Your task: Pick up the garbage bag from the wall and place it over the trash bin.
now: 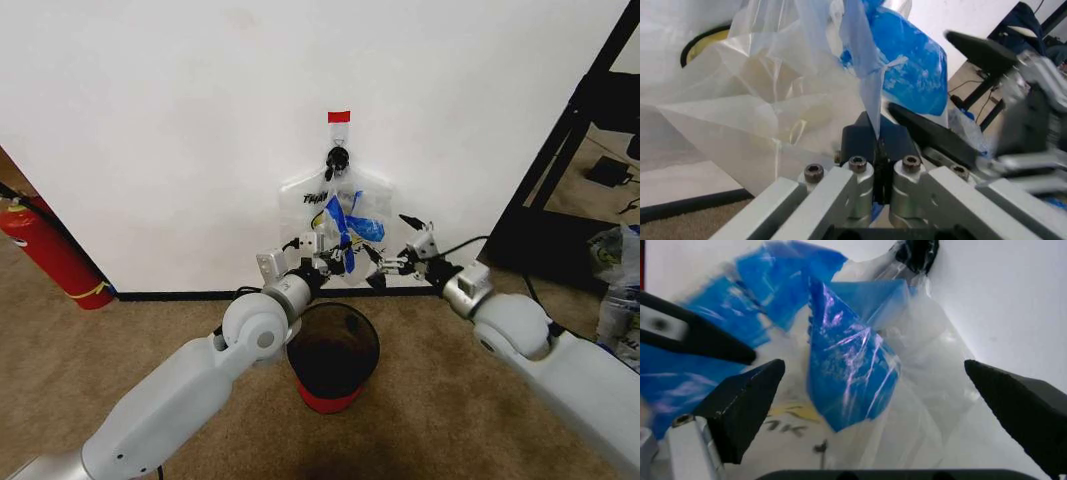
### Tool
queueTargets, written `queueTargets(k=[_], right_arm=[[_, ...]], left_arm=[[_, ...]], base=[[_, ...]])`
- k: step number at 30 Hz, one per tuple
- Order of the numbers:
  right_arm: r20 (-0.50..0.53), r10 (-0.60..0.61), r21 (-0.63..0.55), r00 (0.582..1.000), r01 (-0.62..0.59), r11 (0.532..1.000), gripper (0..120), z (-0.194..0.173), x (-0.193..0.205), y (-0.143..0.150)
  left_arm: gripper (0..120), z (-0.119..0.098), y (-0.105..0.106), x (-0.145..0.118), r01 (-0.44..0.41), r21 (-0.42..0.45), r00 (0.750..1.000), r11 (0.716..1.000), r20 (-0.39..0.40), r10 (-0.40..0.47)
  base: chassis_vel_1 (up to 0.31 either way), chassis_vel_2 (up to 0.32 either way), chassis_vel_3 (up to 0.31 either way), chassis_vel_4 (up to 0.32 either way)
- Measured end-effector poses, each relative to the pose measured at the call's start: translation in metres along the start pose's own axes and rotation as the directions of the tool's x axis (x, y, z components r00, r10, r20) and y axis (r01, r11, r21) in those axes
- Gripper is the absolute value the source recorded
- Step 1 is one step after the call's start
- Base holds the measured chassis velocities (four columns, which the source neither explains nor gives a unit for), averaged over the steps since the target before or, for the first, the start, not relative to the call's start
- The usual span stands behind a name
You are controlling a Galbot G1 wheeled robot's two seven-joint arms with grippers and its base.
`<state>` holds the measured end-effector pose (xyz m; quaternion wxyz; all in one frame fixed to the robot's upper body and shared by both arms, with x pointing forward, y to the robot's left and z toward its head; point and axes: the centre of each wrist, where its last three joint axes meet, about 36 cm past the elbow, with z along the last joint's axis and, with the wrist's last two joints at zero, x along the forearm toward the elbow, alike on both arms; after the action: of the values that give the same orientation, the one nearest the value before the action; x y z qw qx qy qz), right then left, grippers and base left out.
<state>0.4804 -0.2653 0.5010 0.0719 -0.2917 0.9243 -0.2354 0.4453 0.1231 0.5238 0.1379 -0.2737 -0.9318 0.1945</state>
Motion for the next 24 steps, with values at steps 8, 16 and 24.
queueTargets(k=[8,16,24], right_arm=[[-0.002,-0.034,0.193,0.999,0.033,0.981,82,0.003,-0.012,-0.008],[0.011,-0.072,0.271,0.997,0.067,0.960,56,0.003,-0.012,-0.007],[0.002,-0.070,0.272,0.998,0.067,0.960,26,0.007,-0.009,-0.009]], left_arm=[[0,0.001,-0.002,0.002,-0.002,0.003,1.000,1.000,-0.002,0.002],[0,0.002,-0.004,0.001,-0.007,0.009,1.000,1.000,-0.002,0.007],[0,0.004,-0.001,0.003,0.002,0.007,1.000,1.000,-0.007,-0.002]], base=[[0.000,0.000,0.000,0.000],[0.000,0.000,0.000,0.000],[0.000,0.000,0.000,0.000]])
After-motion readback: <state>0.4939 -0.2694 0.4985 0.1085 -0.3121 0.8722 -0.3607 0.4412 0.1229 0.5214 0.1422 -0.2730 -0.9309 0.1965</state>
